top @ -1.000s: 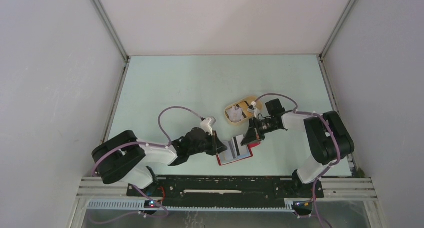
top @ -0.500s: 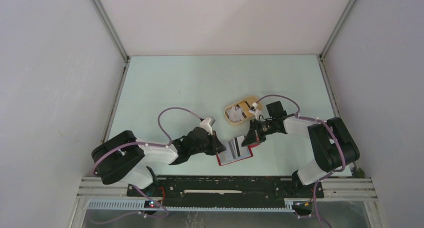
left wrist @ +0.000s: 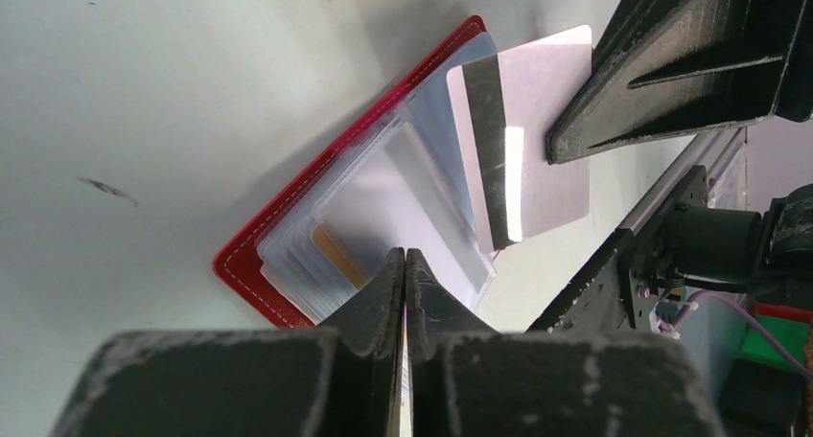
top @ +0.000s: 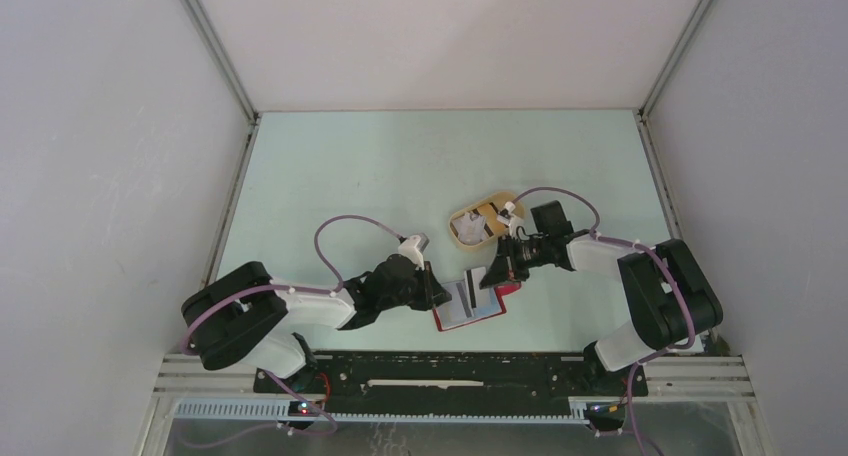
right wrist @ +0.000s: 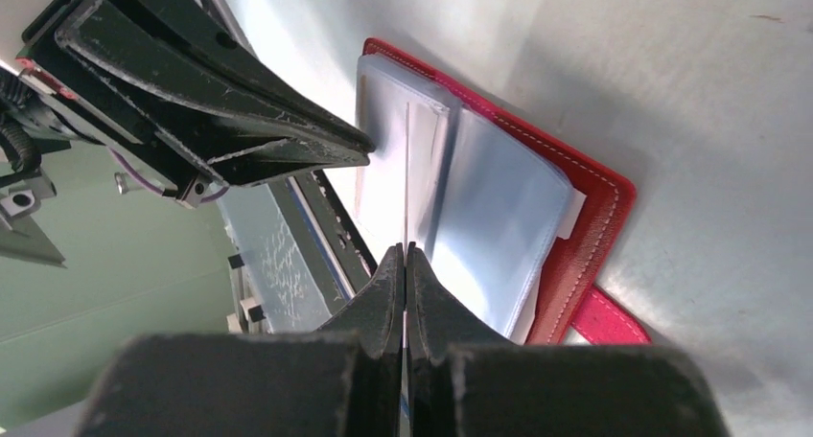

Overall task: Put the credit cards into the card holder
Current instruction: Insert the credit card into the card holder.

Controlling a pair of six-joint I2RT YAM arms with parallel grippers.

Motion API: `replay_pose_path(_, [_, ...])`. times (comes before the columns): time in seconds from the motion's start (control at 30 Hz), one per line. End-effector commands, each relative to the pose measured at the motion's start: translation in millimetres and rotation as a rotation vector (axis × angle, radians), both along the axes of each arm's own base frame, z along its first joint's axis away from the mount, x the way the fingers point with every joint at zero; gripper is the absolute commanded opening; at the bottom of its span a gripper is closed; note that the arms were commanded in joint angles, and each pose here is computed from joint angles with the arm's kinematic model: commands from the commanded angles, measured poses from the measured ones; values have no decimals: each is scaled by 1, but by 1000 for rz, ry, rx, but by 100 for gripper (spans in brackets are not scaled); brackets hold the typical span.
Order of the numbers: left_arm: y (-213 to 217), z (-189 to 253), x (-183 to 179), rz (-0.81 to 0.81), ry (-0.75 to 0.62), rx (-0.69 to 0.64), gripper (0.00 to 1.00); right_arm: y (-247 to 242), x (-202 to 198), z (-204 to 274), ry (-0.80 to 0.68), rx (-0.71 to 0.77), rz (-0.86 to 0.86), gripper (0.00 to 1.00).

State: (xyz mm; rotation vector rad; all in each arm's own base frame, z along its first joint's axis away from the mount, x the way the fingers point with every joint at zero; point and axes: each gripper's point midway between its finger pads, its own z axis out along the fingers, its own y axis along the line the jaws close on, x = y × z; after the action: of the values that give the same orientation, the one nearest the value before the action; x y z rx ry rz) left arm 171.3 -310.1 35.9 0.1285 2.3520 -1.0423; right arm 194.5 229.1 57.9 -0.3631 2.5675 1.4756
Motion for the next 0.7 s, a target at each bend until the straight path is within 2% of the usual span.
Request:
replay_pose_path(0.0, [9, -9, 0, 25, 9, 53, 5, -1, 9, 0, -34, -19, -38, 0])
replay_pose_path(0.67, [9, -7, 1, 23, -1, 45, 5, 1, 2, -13, 17, -32, -15, 0])
